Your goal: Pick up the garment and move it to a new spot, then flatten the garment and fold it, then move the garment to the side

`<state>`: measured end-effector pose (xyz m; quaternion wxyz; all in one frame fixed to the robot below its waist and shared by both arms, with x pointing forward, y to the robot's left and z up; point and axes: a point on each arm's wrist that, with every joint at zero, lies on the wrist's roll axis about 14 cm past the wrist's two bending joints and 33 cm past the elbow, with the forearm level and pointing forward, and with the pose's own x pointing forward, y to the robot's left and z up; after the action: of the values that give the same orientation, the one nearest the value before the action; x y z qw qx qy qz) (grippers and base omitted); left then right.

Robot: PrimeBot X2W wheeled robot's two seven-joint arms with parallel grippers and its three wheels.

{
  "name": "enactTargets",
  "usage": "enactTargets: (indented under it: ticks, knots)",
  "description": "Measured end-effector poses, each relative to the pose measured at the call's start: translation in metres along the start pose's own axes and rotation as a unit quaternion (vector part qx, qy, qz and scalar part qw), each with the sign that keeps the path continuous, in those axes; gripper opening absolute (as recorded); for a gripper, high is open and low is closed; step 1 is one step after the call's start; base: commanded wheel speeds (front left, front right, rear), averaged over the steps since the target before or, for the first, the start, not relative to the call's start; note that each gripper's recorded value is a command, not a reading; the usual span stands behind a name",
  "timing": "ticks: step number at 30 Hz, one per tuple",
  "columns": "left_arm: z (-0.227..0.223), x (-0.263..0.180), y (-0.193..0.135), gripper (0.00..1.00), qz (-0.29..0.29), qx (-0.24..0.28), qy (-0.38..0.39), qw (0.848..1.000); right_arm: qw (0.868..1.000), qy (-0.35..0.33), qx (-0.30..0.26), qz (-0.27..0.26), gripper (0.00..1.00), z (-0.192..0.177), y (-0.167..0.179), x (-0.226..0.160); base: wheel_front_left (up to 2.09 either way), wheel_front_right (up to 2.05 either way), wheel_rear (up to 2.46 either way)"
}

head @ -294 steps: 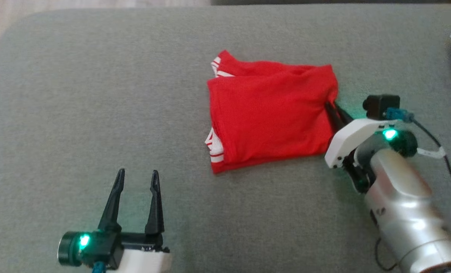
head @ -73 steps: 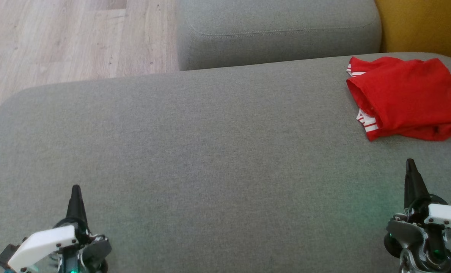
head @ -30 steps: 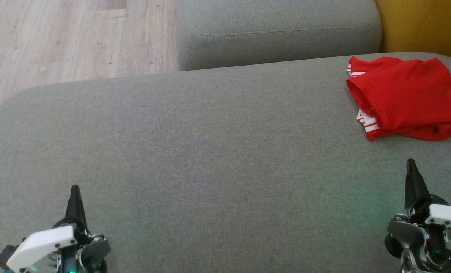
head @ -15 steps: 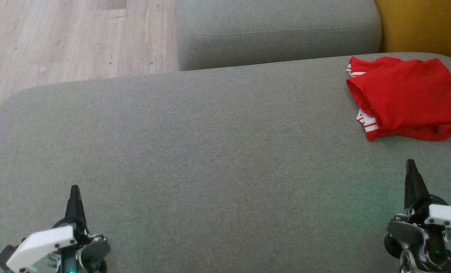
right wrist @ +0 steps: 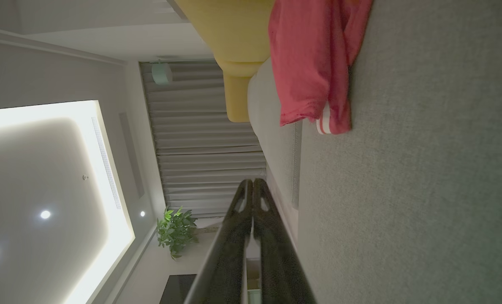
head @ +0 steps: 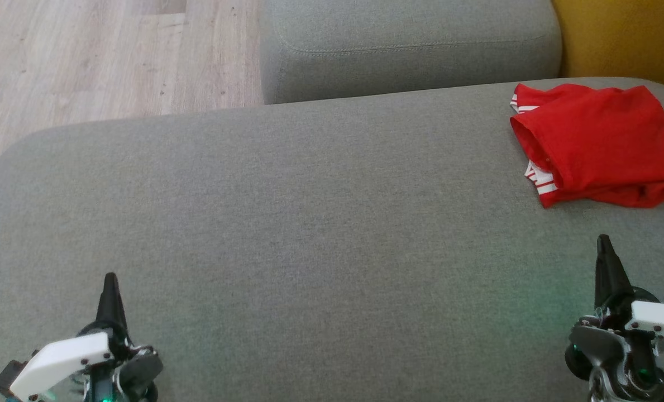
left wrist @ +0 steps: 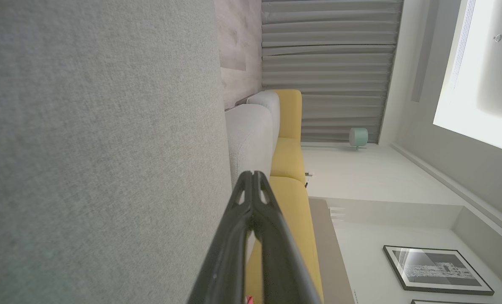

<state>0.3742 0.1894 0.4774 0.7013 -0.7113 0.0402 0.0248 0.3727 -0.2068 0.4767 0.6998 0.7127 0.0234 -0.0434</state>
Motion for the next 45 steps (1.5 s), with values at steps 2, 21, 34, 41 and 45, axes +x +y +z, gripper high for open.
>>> enactTargets:
  ticks: [2,21,34,41,45]
  knots:
    - [0.0,0.0,0.0001,0.0,0.0,0.0,0.0,1.0,1.0,0.0,0.0,0.0,0.0,0.0001,0.0,0.0,0.0,0.0,0.0]
    - [-0.0002,0.0,0.0,0.0,0.0,0.0,0.001,1.0,1.0,-0.001,0.001,0.0,0.0,0.0002,-0.0001,-0.0001,0.0,0.0,0.0]
    - [-0.0002,0.0,0.0,0.0,0.0,-0.001,0.001,1.0,1.0,-0.002,-0.001,0.0,0.0,0.0008,-0.0002,-0.0002,0.0,0.0,0.0]
    - [-0.0003,0.0,0.0,0.0,0.0,-0.001,0.001,1.0,1.0,-0.003,-0.001,0.0,0.0,0.001,-0.0002,-0.0002,0.0,0.0,0.0]
    - [-0.0005,0.0,0.0,0.0,0.0,-0.001,0.002,1.0,1.0,-0.003,-0.001,0.0,0.0,0.001,-0.0002,-0.0002,0.0,0.0,0.0]
